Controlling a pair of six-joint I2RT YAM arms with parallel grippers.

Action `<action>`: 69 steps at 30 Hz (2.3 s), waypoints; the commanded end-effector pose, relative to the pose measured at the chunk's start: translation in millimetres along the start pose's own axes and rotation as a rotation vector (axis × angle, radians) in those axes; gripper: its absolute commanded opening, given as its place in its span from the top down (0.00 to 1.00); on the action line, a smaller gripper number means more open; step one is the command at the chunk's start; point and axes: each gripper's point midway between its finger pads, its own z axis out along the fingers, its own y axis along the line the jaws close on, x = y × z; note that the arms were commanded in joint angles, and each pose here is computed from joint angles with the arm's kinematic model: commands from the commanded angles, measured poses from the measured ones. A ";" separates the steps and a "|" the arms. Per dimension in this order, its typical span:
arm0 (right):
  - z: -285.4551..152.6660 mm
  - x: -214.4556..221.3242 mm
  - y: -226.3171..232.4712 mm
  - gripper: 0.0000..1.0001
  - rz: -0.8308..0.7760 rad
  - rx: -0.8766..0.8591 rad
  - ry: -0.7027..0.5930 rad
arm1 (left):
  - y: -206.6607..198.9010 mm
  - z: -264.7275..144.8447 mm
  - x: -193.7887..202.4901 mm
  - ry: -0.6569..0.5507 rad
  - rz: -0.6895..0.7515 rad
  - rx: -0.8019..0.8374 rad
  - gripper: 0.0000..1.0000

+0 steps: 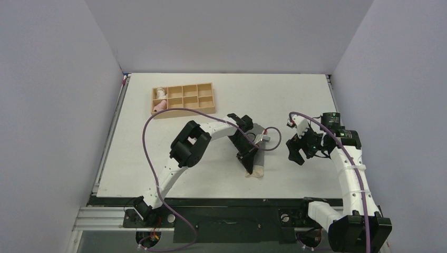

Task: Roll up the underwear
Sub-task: Roll the underwear to the center of the board.

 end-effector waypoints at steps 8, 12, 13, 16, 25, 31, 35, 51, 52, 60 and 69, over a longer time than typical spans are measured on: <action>43.7 1.7 47.4 0.31 -0.275 -0.083 0.101 | 10.5 -4.3 -17.1 -0.043 -0.092 0.069 1.00; 72.0 2.0 57.5 0.33 -0.370 -0.055 0.171 | 13.0 -4.0 -18.8 -0.042 -0.108 0.071 1.00; 79.0 -0.4 64.2 0.34 -0.399 -0.064 0.169 | 14.4 -3.4 -19.4 -0.042 -0.110 0.073 1.00; 95.3 1.6 70.2 0.35 -0.442 -0.068 0.207 | 15.8 -2.1 -19.3 -0.039 -0.126 0.076 1.00; 132.1 7.2 85.9 0.41 -0.535 -0.107 0.279 | 16.1 -0.5 -20.2 -0.040 -0.140 0.092 1.00; 146.3 17.5 86.4 0.45 -0.558 -0.130 0.335 | 17.2 -0.9 -19.5 -0.041 -0.145 0.097 1.00; 154.0 24.8 85.1 0.50 -0.567 -0.141 0.371 | 16.4 -1.3 -17.4 -0.036 -0.145 0.099 1.00; 151.0 44.3 92.4 1.00 -0.421 -0.394 0.457 | 16.6 -8.6 -17.3 -0.051 -0.130 0.086 0.95; 149.4 46.4 93.7 1.00 -0.402 -0.432 0.466 | 16.1 -10.1 -17.2 -0.055 -0.132 0.080 0.92; 147.0 52.2 99.0 1.00 -0.359 -0.572 0.511 | 17.7 -24.6 -28.9 -0.139 -0.114 0.015 0.67; 144.2 54.1 95.1 1.00 -0.349 -0.575 0.510 | 18.1 -49.6 -34.6 -0.200 -0.107 -0.034 0.45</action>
